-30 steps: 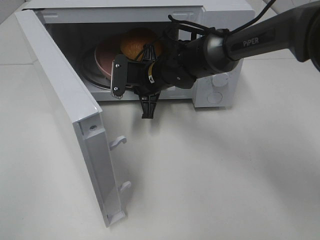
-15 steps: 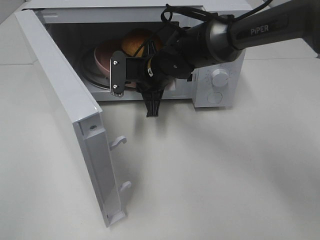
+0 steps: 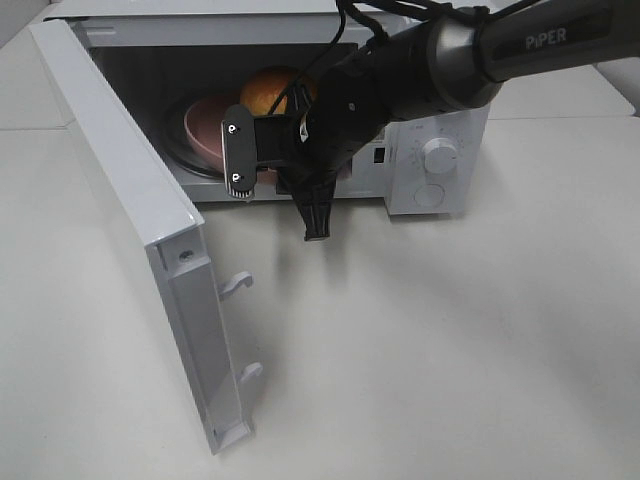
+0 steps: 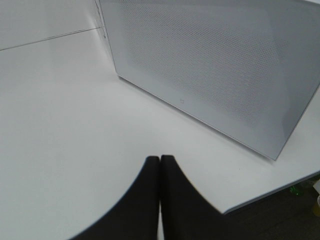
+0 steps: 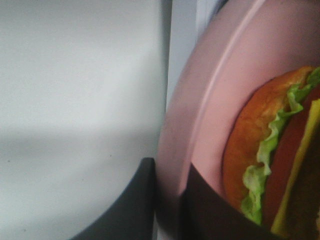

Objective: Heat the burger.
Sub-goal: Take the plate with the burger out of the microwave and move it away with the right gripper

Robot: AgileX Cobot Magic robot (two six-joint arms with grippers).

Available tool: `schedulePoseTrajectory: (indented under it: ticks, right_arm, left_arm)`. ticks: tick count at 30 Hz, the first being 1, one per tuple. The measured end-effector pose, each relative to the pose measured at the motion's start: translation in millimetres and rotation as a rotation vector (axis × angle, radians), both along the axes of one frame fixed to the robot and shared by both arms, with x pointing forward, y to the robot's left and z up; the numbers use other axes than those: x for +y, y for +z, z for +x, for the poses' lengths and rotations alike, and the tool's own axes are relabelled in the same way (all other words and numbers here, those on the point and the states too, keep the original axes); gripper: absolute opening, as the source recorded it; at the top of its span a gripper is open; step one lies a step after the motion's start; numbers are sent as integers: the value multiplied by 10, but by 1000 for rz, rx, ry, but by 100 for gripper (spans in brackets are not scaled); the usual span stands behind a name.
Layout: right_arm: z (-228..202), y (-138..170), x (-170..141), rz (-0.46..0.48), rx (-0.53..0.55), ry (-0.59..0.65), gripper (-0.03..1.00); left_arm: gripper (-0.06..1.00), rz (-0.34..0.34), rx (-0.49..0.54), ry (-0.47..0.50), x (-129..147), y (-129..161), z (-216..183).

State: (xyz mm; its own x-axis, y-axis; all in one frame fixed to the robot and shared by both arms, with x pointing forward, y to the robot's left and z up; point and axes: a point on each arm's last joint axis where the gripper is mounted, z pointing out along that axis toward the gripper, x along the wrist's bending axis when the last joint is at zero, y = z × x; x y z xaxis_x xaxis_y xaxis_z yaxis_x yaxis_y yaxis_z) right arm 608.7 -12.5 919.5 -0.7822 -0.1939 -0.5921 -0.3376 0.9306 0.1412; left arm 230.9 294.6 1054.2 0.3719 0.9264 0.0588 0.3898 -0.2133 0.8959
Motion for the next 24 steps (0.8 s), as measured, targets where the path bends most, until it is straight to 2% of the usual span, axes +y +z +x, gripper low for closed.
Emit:
schedulePoseTrajectory:
  ticks: [9,24]
  right_arm:
    - [-299,10,-138,-69,-26,134,10]
    - [-737,63,-432,-127,-9,207,10]
  left_arm:
    - [0,0,0,1,1,0,0]
    - [0,0,0,1,1,0,0]
